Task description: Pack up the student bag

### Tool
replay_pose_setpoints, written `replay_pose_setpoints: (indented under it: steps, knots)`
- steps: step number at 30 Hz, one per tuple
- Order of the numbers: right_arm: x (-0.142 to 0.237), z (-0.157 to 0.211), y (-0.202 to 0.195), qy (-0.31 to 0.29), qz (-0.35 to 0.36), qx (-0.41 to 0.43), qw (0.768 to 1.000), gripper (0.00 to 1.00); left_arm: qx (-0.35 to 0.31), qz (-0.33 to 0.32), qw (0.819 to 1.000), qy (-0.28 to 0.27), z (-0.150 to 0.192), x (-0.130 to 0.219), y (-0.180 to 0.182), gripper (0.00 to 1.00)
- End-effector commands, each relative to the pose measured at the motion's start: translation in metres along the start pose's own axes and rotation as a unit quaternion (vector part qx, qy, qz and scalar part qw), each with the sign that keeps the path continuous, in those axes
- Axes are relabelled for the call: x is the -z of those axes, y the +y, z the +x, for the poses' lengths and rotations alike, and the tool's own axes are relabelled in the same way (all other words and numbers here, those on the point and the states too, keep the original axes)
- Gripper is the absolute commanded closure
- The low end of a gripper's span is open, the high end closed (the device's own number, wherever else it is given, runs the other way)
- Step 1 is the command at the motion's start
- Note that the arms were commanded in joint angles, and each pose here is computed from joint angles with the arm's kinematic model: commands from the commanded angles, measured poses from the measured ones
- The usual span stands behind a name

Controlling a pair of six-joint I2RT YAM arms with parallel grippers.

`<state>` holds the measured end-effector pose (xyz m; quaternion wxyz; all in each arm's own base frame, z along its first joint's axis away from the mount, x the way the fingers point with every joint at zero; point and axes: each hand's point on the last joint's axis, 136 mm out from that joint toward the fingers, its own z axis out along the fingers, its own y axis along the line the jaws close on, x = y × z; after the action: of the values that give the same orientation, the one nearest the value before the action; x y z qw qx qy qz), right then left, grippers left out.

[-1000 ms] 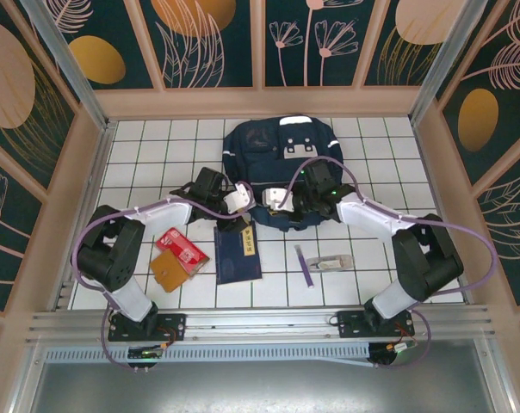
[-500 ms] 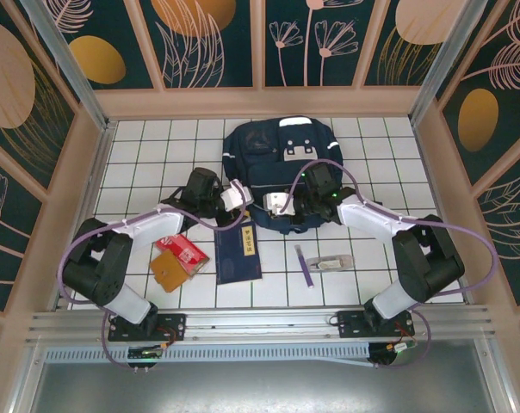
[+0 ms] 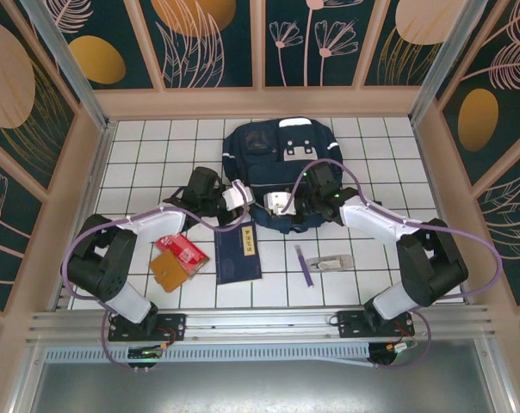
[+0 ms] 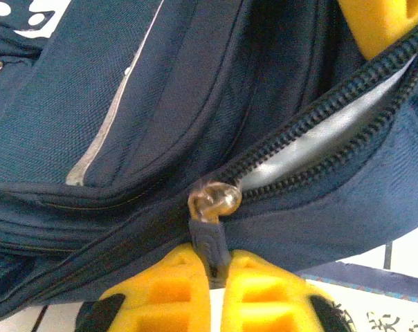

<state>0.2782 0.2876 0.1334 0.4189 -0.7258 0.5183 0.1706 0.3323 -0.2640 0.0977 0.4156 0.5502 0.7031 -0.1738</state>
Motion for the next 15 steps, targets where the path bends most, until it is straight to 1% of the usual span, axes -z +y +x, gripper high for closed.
replay_pose_setpoints:
  steps: [1, 2, 5, 7, 8, 11, 15]
  knots:
    - [0.01, -0.009, -0.004, -0.01, 0.019, 0.031, 0.999, 1.0, -0.005, -0.049, 0.998, -0.023, -0.014, 0.01, 0.029, 1.0]
    - [0.014, 0.001, -0.009, 0.003, 0.028, 0.026, 0.999, 1.0, 0.003, -0.061, 0.998, -0.026, -0.012, 0.013, 0.035, 1.0]
    - [0.015, 0.01, -0.009, 0.022, 0.031, 0.025, 0.999, 1.0, 0.02, -0.103, 0.994, -0.026, -0.004, 0.024, 0.055, 1.0]
    - [0.016, 0.011, -0.009, 0.023, 0.033, 0.026, 0.999, 1.0, 0.022, -0.109, 0.994, -0.018, 0.003, 0.028, 0.063, 1.0]
    - [0.017, 0.011, -0.009, 0.021, 0.034, 0.025, 0.999, 1.0, 0.013, -0.109, 0.994, -0.011, 0.006, 0.028, 0.064, 1.0]
    - [0.018, 0.007, -0.011, 0.015, 0.036, 0.026, 0.999, 1.0, -0.018, -0.114, 0.993, 0.024, 0.022, 0.024, 0.067, 1.0]
    - [0.02, 0.006, -0.011, 0.014, 0.037, 0.026, 0.999, 1.0, -0.008, -0.145, 0.986, 0.086, 0.051, 0.014, 0.089, 1.0]
